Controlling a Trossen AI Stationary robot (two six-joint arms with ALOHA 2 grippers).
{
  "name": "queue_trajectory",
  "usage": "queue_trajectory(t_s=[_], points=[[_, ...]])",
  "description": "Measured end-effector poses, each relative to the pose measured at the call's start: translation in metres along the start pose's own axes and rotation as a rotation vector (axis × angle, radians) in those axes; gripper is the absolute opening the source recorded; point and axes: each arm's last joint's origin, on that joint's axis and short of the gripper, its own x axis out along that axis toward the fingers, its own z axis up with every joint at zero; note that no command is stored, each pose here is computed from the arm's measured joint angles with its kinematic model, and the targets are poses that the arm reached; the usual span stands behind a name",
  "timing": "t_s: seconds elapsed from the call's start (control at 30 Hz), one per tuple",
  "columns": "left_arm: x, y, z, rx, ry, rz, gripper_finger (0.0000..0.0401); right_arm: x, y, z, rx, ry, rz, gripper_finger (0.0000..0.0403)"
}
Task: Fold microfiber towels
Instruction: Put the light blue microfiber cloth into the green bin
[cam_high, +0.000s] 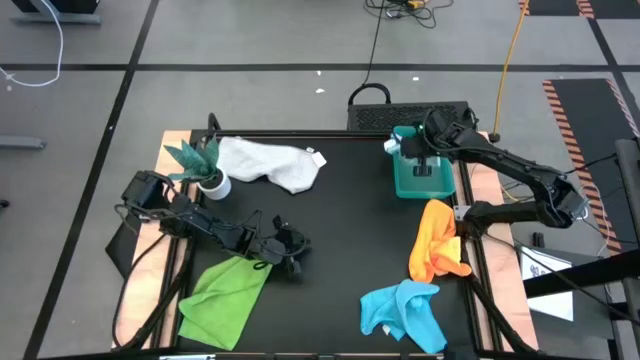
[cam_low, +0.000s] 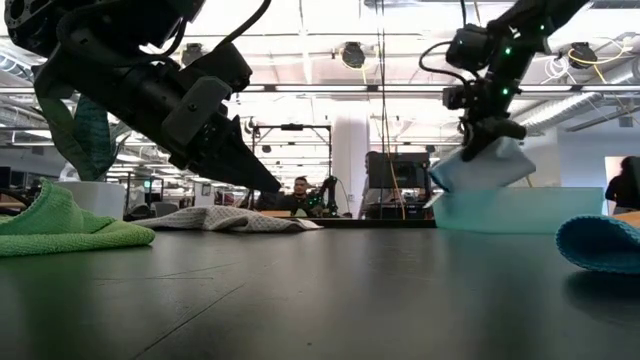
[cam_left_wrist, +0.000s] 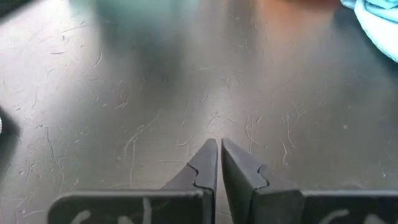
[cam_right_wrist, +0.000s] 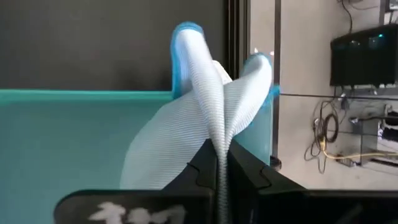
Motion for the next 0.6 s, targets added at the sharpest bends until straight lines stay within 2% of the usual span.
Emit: queue_trajectory(t_s=[0.23, 0.6], points=[[0.0, 0.0, 0.0, 0.0, 0.0, -0.001, 0.0026, 0.032, -0.006, -0.03, 0.061, 0.129, 0.042, 0.0006], [0.002, 0.003, 0.001, -0.008, 0.0, 0.006, 0.0026, 0.071, 0.006, -0.025, 0.117, 0.166, 0.191, 0.0006]])
